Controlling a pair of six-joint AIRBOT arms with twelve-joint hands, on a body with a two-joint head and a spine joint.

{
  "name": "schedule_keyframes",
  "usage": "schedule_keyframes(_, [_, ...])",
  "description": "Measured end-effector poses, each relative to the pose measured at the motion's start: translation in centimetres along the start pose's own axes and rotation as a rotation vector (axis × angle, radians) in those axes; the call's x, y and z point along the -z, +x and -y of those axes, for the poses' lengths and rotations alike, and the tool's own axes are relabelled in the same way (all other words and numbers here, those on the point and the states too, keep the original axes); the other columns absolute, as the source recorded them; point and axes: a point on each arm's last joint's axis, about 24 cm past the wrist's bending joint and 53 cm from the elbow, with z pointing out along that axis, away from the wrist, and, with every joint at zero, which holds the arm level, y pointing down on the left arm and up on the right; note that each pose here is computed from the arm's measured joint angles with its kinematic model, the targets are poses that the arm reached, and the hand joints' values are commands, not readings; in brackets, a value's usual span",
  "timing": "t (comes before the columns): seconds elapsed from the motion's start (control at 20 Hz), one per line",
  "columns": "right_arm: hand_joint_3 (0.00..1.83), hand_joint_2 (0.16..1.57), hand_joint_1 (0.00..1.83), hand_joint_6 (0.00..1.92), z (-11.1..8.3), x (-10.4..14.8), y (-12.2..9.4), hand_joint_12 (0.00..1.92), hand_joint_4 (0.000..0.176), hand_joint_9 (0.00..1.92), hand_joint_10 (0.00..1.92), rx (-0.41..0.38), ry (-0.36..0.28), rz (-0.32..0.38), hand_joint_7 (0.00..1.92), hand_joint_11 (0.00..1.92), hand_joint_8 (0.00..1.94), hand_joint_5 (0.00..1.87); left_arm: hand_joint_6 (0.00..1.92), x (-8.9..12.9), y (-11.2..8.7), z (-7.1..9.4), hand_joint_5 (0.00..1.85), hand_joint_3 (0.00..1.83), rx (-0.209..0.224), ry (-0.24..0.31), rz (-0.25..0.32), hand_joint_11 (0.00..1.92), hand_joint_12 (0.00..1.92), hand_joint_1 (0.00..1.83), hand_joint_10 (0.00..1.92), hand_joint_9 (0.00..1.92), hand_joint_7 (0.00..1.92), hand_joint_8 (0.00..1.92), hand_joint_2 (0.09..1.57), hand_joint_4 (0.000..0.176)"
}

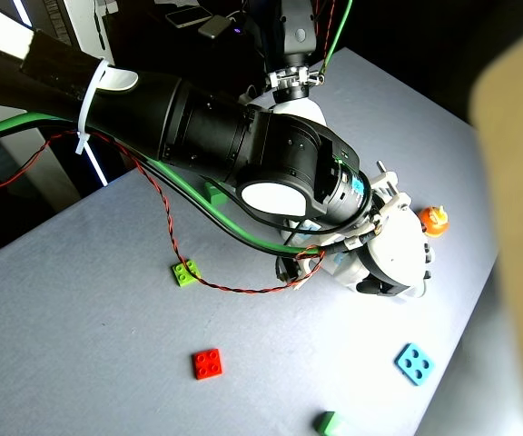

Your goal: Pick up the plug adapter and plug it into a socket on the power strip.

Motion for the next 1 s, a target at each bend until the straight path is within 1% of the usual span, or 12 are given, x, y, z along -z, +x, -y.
schedule_keyframes(0.1, [0.00,1.15,1.37,0.93,-0.02,0.02,-0.01,1.52,0.000,0.86,1.39,0.001,0.001,-0.001,0.91,0.82,1.16,0.87,0.00,0.00,0.03,-0.01,0.05,0.00,0.000,0.000,-0.001,0.00,0.11,0.00,0.00,0.05,0.06,0.00,1.20,0.000])
schedule_keyframes(0.2, [0.00,1.15,1.37,0.98,0.00,0.03,0.01,1.53,0.000,0.86,1.39,0.003,0.002,-0.004,0.90,0.82,1.17,0.83,0.00,0.00,0.08,-0.02,0.07,0.00,0.003,-0.001,-0.003,0.00,0.21,0.00,0.00,0.08,0.09,0.00,1.20,0.000])
schedule_keyframes(0.3, [0.00,1.15,1.37,0.95,0.02,0.03,0.02,1.49,0.000,0.87,1.38,0.006,0.003,-0.004,0.90,0.85,1.16,0.85,0.00,0.00,0.03,-0.05,0.08,0.00,0.002,-0.002,-0.001,0.00,0.27,0.00,0.01,0.10,0.11,0.00,1.20,0.000])
schedule_keyframes(0.35, [0.00,1.17,1.36,0.99,0.05,0.03,0.01,1.51,0.000,0.83,1.43,0.013,0.005,-0.003,0.87,0.82,1.21,0.82,0.00,0.00,0.01,-0.03,0.07,0.00,0.000,-0.001,0.000,0.00,0.25,0.00,0.00,0.09,0.10,0.00,1.20,0.000])
schedule_keyframes(0.4, [0.00,1.17,1.36,0.98,0.04,0.03,0.02,1.52,0.000,0.83,1.43,0.015,0.005,-0.003,0.88,0.82,1.20,0.83,0.00,0.00,0.01,-0.03,0.07,0.00,-0.001,-0.001,0.000,0.00,0.22,0.00,0.00,0.09,0.10,0.00,1.20,0.000])
schedule_keyframes(0.45, [0.00,1.14,1.27,0.90,0.04,0.03,0.02,1.51,0.000,0.87,1.24,0.016,0.005,-0.003,0.97,0.83,1.19,0.92,0.00,0.00,0.01,-0.05,0.05,0.00,-0.001,-0.001,0.000,0.00,0.16,0.00,0.00,0.07,0.08,0.00,1.21,0.000])
schedule_keyframes(0.5, [0.00,1.15,1.35,0.95,0.05,0.03,0.01,1.52,0.000,0.85,1.37,0.017,0.006,-0.003,0.91,0.84,1.18,0.86,0.00,0.00,0.00,-0.11,0.07,0.00,-0.001,-0.003,0.001,0.00,0.20,0.00,0.00,0.08,0.10,0.00,1.20,0.000])
schedule_keyframes(0.55, [0.00,1.16,1.36,0.94,0.07,0.03,0.01,1.54,0.000,0.83,1.42,0.020,0.006,-0.002,0.89,0.81,1.20,0.86,0.00,0.00,-0.03,-0.15,0.05,0.00,0.000,-0.005,0.002,0.00,0.14,0.00,0.00,0.07,0.08,0.00,1.21,0.000])
schedule_keyframes(0.7, [0.00,1.16,1.37,0.94,-0.05,0.04,0.11,1.54,0.000,0.82,1.43,0.024,0.004,-0.005,0.89,0.81,1.20,0.85,0.00,0.01,0.02,-0.24,0.05,0.00,-0.002,-0.008,0.002,0.00,0.13,0.00,0.00,0.06,0.07,0.00,1.21,0.000])
schedule_keyframes(0.8, [0.00,1.15,1.37,0.93,-0.38,0.10,0.42,1.50,0.000,0.86,1.40,0.031,-0.003,-0.011,0.92,0.84,1.14,0.87,0.00,0.05,0.15,-0.18,0.08,0.00,-0.001,-0.007,0.000,0.00,0.21,0.00,0.01,0.09,0.11,0.01,1.21,0.000])
schedule_keyframes(0.9, [0.00,1.15,1.37,0.90,-0.49,0.16,0.45,1.49,0.000,0.84,1.43,0.039,-0.006,-0.011,0.91,0.84,1.16,0.87,0.00,0.06,0.13,-0.20,0.07,0.00,-0.002,-0.009,0.001,0.00,0.17,0.00,0.00,0.08,0.10,0.00,1.20,0.000])
schedule_keyframes(1.0, [0.00,1.15,1.37,0.92,-0.38,0.18,0.41,1.47,0.000,0.85,1.42,0.038,-0.005,-0.011,0.91,0.85,1.16,0.86,0.00,0.05,0.16,-0.28,0.06,0.00,-0.003,-0.011,0.001,0.00,0.16,0.00,0.00,0.07,0.08,0.00,1.20,0.000])
